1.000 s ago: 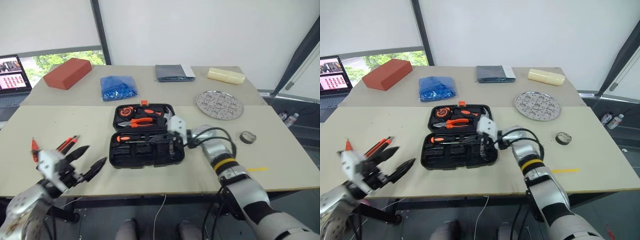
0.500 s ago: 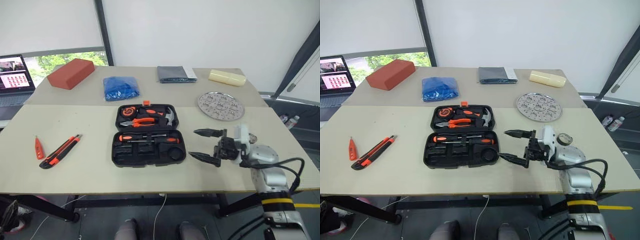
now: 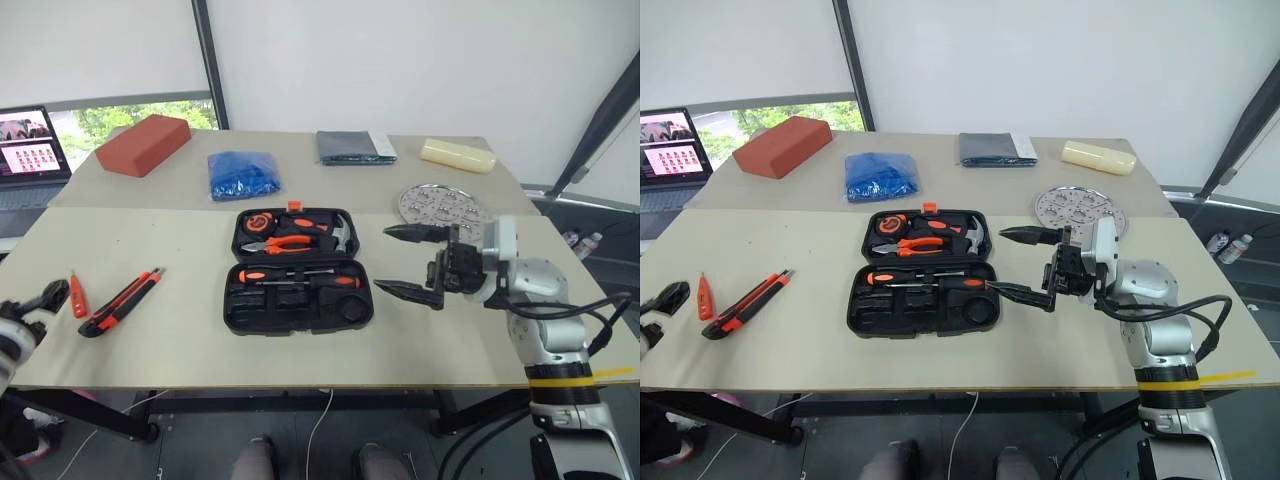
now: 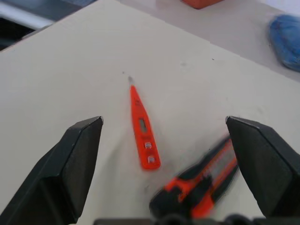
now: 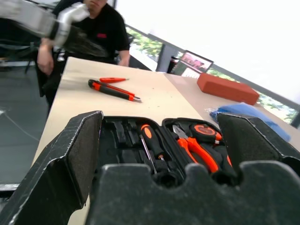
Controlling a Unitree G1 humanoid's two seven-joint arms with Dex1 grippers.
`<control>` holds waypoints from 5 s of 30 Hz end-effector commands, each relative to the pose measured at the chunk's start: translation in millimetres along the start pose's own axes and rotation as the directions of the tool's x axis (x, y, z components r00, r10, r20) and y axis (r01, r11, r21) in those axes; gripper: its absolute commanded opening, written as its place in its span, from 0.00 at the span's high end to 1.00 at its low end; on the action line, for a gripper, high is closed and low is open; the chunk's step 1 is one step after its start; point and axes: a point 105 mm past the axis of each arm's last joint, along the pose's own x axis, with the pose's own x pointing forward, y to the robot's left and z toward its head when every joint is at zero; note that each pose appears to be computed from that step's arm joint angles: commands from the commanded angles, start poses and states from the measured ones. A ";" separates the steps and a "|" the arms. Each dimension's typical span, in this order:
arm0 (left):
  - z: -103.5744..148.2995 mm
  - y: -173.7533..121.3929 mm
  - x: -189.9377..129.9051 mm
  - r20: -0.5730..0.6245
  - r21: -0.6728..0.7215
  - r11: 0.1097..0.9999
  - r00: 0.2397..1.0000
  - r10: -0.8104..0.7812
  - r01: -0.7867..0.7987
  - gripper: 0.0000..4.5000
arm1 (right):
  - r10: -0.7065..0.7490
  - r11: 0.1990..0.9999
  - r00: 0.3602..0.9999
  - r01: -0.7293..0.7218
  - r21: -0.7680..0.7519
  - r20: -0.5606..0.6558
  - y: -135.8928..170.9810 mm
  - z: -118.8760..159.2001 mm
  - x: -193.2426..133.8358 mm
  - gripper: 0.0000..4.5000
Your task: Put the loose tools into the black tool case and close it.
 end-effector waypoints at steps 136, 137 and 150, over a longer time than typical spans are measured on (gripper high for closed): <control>-28.6 -16.1 -11.2 -0.293 0.470 0.692 0.837 -0.463 0.548 0.01 | -0.020 0.999 1.000 0.020 0.031 -0.001 45.2 -5.1 -12.4 0.00; -30.1 -15.0 -1.2 -0.316 0.481 0.695 0.845 -0.430 0.534 0.01 | -0.017 0.999 1.000 0.017 0.029 -0.004 45.4 -5.8 -12.2 0.00; -16.3 -61.7 19.8 -0.352 0.524 0.497 0.707 -0.613 0.692 0.63 | -0.032 0.999 0.998 0.034 0.029 -0.045 42.9 -0.7 -25.1 0.00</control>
